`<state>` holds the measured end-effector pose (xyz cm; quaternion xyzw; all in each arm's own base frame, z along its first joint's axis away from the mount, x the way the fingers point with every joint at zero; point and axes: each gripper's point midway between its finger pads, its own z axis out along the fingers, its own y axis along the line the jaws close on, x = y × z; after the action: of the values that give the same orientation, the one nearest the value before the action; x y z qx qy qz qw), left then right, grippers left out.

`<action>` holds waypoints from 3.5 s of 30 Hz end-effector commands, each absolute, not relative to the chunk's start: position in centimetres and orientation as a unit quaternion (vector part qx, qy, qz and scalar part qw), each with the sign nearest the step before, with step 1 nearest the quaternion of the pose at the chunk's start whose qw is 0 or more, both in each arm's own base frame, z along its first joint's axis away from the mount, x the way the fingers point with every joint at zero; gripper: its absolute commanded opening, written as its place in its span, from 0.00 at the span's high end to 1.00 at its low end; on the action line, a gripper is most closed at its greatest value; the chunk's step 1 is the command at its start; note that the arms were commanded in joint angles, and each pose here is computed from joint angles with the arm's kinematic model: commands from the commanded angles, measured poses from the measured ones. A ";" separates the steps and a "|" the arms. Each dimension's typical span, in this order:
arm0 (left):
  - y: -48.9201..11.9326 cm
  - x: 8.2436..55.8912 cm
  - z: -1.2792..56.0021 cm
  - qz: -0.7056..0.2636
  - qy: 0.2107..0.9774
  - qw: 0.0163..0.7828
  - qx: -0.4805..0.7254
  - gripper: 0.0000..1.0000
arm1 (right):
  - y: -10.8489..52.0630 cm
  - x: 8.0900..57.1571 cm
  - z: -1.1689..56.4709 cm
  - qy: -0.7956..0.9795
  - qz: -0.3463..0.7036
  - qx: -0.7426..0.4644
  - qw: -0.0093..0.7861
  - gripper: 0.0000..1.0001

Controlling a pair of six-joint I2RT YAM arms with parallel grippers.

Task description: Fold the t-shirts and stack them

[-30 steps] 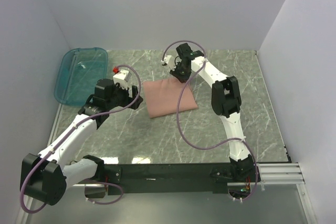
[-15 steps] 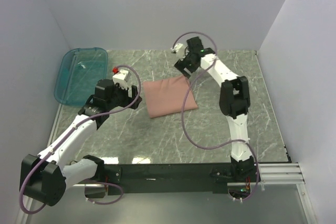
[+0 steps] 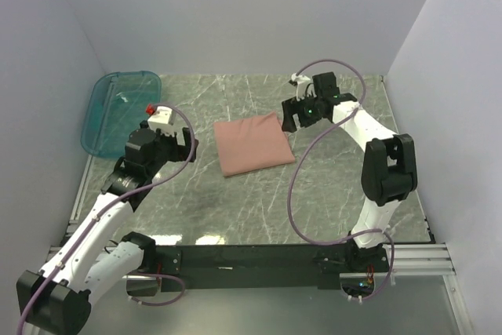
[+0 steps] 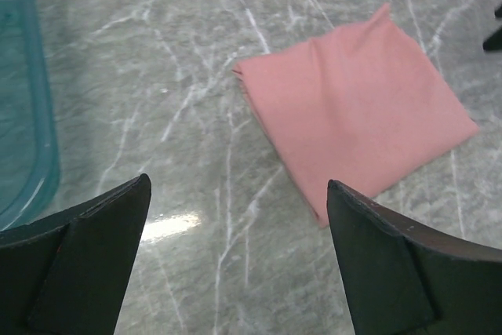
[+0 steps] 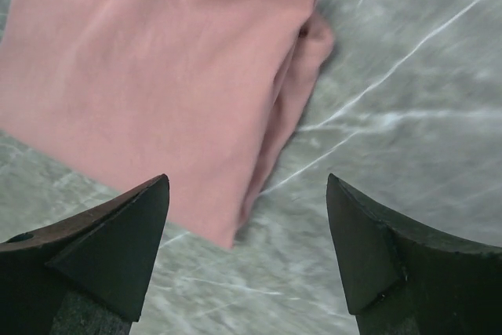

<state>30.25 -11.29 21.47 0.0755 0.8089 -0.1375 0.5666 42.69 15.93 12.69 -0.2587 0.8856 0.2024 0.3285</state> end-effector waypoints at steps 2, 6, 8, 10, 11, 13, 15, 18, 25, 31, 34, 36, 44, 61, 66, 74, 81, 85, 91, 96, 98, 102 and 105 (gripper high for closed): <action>-9.5 30.0 21.7 -0.100 0.806 0.581 0.050 0.01 | 16.3 43.9 11.5 0.903 0.206 -0.178 0.333 0.12; -9.3 29.8 21.9 -0.097 0.804 0.584 0.049 0.01 | 15.8 45.1 9.1 0.925 0.186 -0.138 0.302 0.12; -9.4 29.9 21.6 -0.097 0.807 0.580 0.052 0.01 | 16.5 44.8 7.6 0.930 0.206 -0.124 0.277 0.12; -9.6 29.9 21.5 -0.100 0.809 0.576 0.056 0.01 | 16.9 44.7 6.3 0.936 0.208 -0.121 0.256 0.12; -9.7 29.9 21.3 -0.100 0.811 0.573 0.059 0.01 | 17.0 44.6 5.8 0.937 0.210 -0.123 0.249 0.12; -9.9 29.9 21.3 -0.104 0.811 0.572 0.063 0.01 | 17.3 44.4 5.2 0.939 0.219 -0.120 0.236 0.13; -10.0 30.0 21.3 -0.105 0.812 0.570 0.065 0.01 | 17.7 44.2 4.9 0.939 0.230 -0.119 0.227 0.14; -10.1 29.9 21.2 -0.106 0.813 0.569 0.067 0.01 | 18.4 43.7 4.2 0.939 0.249 -0.118 0.208 0.17; -10.3 29.9 21.1 -0.110 0.814 0.566 0.070 0.01 | 20.1 42.1 2.7 0.937 0.286 -0.128 0.157 0.39; -10.4 29.9 20.7 -0.111 0.818 0.560 0.073 0.00 | 19.4 42.3 2.9 0.937 0.284 -0.131 0.157 0.71; -10.3 30.0 20.7 -0.109 0.818 0.560 0.072 0.01 | 18.3 42.6 4.2 0.934 0.287 -0.132 0.168 0.92; -10.3 30.0 20.8 -0.109 0.818 0.561 0.073 0.01 | 16.5 43.0 4.9 0.931 0.284 -0.140 0.182 1.00; -10.6 29.8 21.2 -0.116 0.813 0.565 0.077 0.01 | 5.7 41.7 5.4 0.947 0.248 -0.115 0.166 1.00; -11.2 29.4 21.2 -0.129 0.811 0.564 0.091 0.01 | -18.7 40.7 7.1 0.980 0.017 -0.007 0.197 1.00; -11.4 29.4 21.2 -0.132 0.811 0.563 0.093 0.01 | -20.8 40.6 7.8 0.979 -0.023 0.007 0.203 0.98; -11.2 29.4 21.6 -0.129 0.808 0.568 0.087 0.00 | -21.4 40.1 10.6 0.972 -0.086 0.004 0.220 0.55; -10.4 29.3 22.5 -0.118 0.799 0.585 0.072 0.01 | -21.3 38.9 15.4 0.946 -0.165 0.011 0.281 0.52; -10.0 29.2 23.1 -0.117 0.791 0.597 0.060 0.01 | -18.0 36.5 15.7 0.946 -0.121 -0.013 0.300 0.51; -10.0 29.5 23.1 -0.129 0.797 0.589 0.031 0.01 | -8.8 32.2 17.1 0.928 0.006 -0.109 0.356 0.50; -10.0 29.9 23.2 -0.150 0.802 0.579 0.010 0.01 | -6.8 30.5 22.2 0.877 -0.008 -0.086 0.473 0.41; -9.6 29.8 23.4 -0.148 0.801 0.580 0.004 0.01 | -7.1 29.8 22.9 0.865 -0.027 -0.063 0.498 0.33; -8.1 29.0 23.7 -0.116 0.797 0.593 0.000 0.01 | -7.7 28.6 26.8 0.803 -0.071 -0.001 0.591 0.00; -7.3 28.5 24.0 -0.102 0.790 0.605 -0.008 0.01 | -6.6 27.7 26.5 0.789 -0.036 0.040 0.612 0.00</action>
<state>28.66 -8.30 21.95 0.0051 0.8104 -0.1159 0.5742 27.32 -6.60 24.95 -0.0209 0.8227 -0.0555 0.5654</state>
